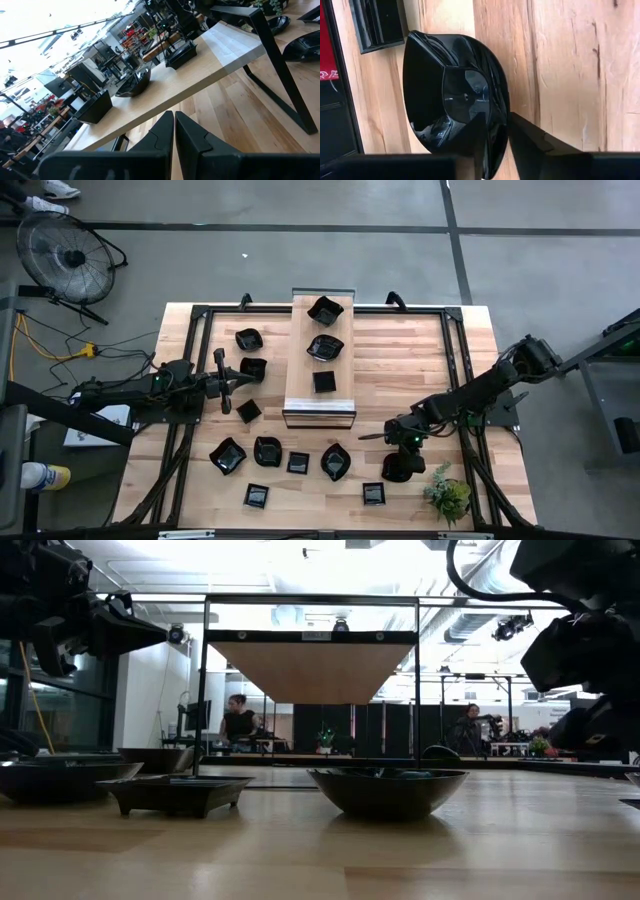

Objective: Pick & Place Mini shaped plates
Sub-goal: Stack the leaf-shaped plate on top of the leaf-shaped plate on the shelf

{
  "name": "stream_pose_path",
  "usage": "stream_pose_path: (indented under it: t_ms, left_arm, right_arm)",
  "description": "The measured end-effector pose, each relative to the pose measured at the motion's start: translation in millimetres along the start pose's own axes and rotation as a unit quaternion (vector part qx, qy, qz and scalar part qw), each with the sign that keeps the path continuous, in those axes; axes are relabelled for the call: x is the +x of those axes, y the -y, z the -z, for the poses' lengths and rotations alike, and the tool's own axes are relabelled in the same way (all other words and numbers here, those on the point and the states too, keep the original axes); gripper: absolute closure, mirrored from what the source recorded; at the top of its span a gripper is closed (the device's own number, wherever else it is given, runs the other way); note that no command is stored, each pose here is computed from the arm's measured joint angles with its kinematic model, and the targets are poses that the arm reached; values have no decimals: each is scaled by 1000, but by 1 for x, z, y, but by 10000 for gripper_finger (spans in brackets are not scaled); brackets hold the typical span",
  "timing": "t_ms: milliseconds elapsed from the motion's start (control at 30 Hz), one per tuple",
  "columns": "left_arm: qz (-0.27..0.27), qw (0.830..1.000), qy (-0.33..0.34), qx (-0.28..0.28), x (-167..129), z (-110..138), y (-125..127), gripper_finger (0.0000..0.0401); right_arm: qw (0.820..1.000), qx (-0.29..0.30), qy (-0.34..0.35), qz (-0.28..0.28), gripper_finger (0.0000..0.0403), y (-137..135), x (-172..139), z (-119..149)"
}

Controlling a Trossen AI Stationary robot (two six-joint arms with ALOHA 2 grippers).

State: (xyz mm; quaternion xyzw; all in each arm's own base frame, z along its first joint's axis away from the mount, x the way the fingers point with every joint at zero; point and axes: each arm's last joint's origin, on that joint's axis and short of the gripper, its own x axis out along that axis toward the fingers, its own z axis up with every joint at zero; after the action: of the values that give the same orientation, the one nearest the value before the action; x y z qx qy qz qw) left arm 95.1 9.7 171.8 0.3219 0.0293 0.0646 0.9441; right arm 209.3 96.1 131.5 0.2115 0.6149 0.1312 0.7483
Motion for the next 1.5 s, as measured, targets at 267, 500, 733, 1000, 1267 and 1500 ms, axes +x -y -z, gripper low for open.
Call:
stream_pose_path:
  t_ms: [267,500,733,1000,1267,1500]
  left_arm:
    - [0,1000,0,0,0,0,0,389]
    - [0,1000,0,0,0,0,0,389]
    - [0,1000,0,0,0,0,0,389]
    - [0,1000,0,0,0,0,0,389]
    - [0,1000,0,0,0,0,0,389]
    - [0,1000,0,0,0,0,0,389]
  right_arm:
    - [1000,10,15,-11,396,-2,0,-3]
    - [999,39,29,-21,398,-5,-4,-5]
    - [999,37,26,-19,393,-4,-5,-4]
    - [998,38,13,-37,401,-4,-5,-4]
    - [993,75,54,-69,402,-3,-28,-9]
    - [986,94,105,-88,402,-5,-66,-16]
